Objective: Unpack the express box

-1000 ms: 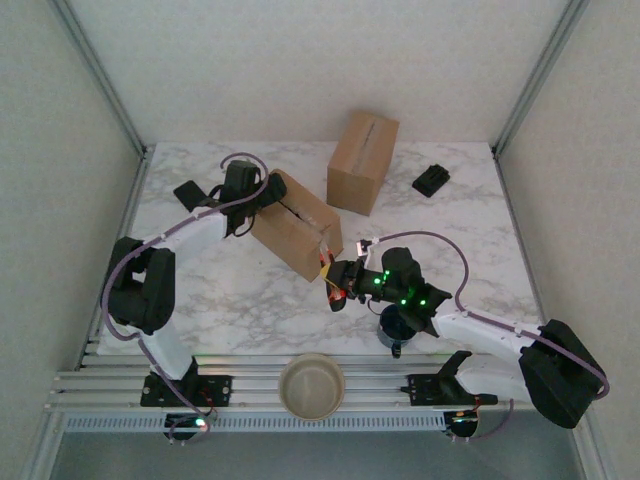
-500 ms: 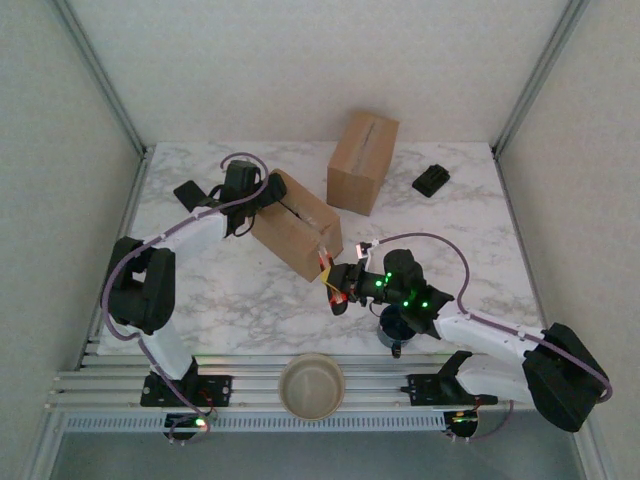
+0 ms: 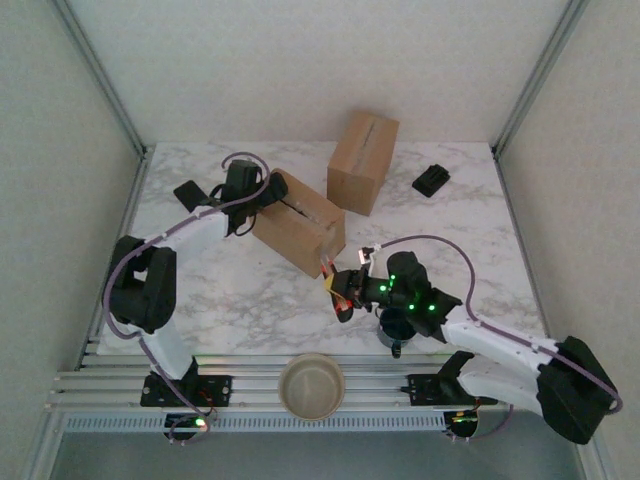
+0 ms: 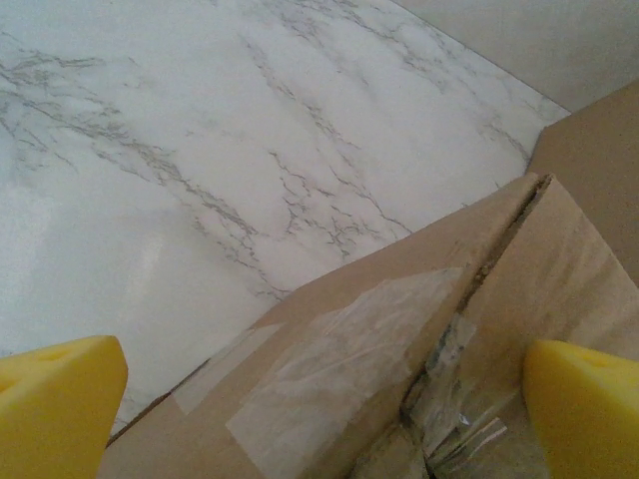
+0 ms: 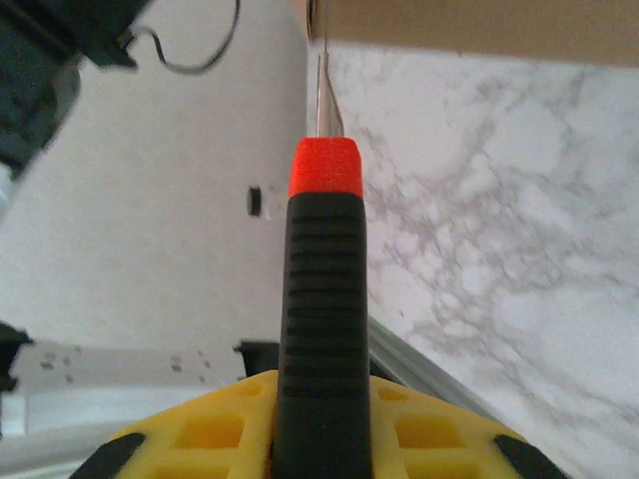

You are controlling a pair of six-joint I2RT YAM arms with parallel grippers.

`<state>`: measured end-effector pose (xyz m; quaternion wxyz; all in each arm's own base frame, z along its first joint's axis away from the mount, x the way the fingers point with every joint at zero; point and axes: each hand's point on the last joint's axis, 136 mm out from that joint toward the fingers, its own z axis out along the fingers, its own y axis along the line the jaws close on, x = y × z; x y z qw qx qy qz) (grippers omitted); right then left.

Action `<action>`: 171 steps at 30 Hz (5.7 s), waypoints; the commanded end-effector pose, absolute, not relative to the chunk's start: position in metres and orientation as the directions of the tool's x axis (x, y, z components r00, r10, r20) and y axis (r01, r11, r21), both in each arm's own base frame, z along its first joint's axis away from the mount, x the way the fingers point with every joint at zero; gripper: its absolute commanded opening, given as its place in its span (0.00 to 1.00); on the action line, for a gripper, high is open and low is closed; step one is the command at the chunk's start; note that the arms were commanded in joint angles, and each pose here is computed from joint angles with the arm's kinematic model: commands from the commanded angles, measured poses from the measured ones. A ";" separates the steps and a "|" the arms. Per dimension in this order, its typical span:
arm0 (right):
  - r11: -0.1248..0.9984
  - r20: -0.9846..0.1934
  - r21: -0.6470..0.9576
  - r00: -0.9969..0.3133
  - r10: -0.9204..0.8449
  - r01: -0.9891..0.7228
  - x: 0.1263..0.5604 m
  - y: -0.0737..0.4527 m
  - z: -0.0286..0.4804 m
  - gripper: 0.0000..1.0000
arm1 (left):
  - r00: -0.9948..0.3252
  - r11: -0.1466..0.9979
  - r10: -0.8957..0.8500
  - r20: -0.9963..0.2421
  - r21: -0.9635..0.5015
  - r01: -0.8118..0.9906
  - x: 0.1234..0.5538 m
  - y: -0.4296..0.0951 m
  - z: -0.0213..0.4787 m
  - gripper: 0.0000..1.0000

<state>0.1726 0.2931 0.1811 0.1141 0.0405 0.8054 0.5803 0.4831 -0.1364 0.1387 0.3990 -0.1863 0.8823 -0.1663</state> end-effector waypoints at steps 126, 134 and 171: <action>0.876 -0.666 -0.118 -0.617 -0.420 -0.468 0.388 0.321 0.249 0.00 | -0.683 0.933 -0.302 -0.665 -0.352 -0.069 0.422 -0.148 0.269 0.94; 0.855 -0.717 0.154 -0.651 -0.248 -0.495 0.354 0.334 0.270 0.00 | -0.699 0.941 -0.334 -0.632 -0.268 -0.207 0.407 -0.131 0.251 0.93; 0.758 -0.727 0.411 -0.684 -0.063 -0.507 0.318 0.344 0.283 0.00 | -0.740 0.933 -0.266 -0.618 0.027 -0.358 0.340 -0.127 0.225 0.19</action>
